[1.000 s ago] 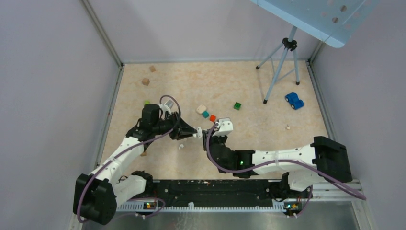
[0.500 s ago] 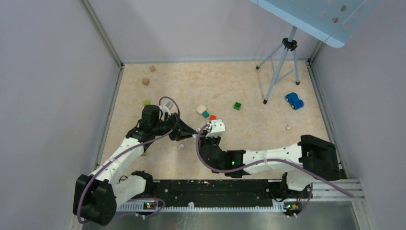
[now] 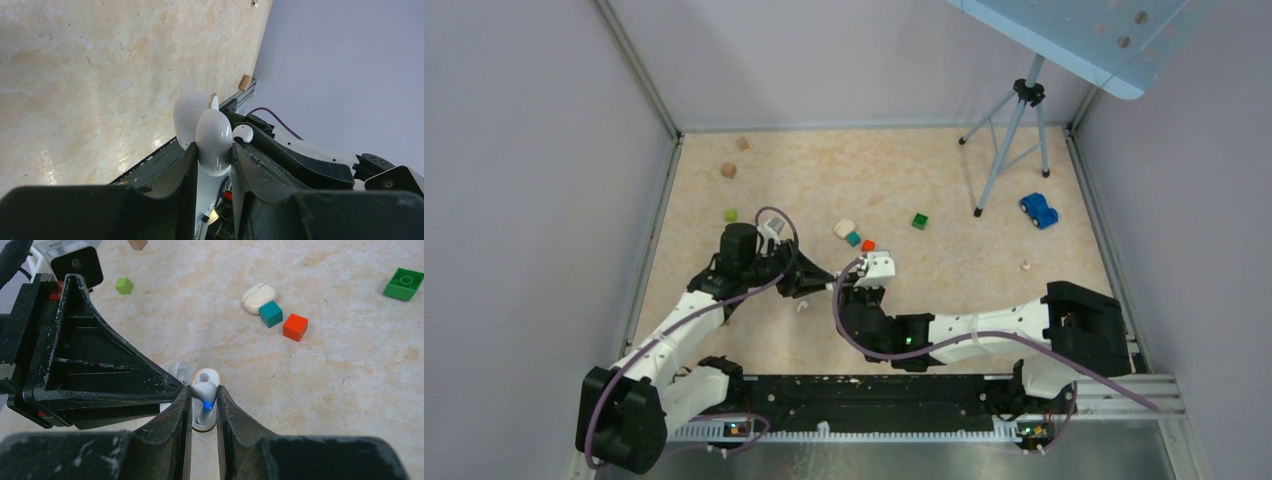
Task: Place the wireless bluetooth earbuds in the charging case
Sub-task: Pick up the charging case from the center of the board.
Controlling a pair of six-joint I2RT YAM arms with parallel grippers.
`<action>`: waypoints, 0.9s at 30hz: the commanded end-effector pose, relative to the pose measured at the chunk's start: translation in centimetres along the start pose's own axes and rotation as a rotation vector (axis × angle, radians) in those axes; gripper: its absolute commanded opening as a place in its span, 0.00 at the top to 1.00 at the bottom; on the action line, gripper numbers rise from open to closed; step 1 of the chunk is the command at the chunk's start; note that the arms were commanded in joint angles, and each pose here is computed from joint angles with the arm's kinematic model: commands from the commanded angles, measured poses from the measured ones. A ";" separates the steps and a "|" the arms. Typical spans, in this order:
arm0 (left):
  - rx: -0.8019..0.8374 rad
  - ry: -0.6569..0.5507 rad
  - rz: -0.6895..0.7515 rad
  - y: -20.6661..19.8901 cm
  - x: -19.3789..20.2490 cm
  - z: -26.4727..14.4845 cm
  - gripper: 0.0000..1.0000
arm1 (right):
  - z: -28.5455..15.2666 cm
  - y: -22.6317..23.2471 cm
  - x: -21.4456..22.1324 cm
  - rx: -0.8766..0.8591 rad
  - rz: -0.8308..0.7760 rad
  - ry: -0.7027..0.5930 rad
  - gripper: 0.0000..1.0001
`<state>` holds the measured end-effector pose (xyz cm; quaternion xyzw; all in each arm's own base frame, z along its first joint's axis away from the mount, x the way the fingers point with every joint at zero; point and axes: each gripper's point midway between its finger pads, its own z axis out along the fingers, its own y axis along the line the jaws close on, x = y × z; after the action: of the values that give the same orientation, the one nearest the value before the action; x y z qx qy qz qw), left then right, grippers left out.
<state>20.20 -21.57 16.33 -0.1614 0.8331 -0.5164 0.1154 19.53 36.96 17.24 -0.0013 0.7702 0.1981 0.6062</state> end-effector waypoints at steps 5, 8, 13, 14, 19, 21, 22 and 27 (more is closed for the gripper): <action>0.076 -0.014 -0.011 -1.4 0.0 -0.2 0.86 | -0.1 0.5 1.1 0.008 0.055 0.013 1.00; 0.082 -0.018 -0.016 -1.5 0.0 -0.2 0.87 | 0.0 0.6 1.5 0.008 0.059 0.023 1.00; 0.085 -0.026 -0.020 -1.5 0.0 -0.4 0.87 | 0.0 0.2 1.9 0.028 0.072 0.033 1.00; 0.083 -0.027 -0.022 -1.5 0.0 -0.3 0.87 | 0.0 0.1 2.0 0.030 0.073 0.034 1.00; 0.075 -0.028 -0.026 -1.1 0.0 -0.2 0.87 | -0.2 0.6 2.0 0.006 0.083 0.048 0.84; 0.070 -0.031 -0.021 -1.0 -0.1 -0.2 0.87 | -0.3 1.2 1.6 -0.019 0.092 0.056 0.81; 0.066 -0.032 -0.014 -0.9 -0.1 -0.2 0.87 | -0.5 1.6 1.3 -0.034 0.095 0.060 0.81; -0.001 -0.039 0.022 0.3 -0.3 -0.1 0.87 | -1.2 2.9 -1.1 -0.088 0.142 0.060 0.63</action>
<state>19.60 -21.38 15.23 -0.1909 0.8302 -0.5141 0.0999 18.96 37.41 14.97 0.0159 0.7891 0.2123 0.5763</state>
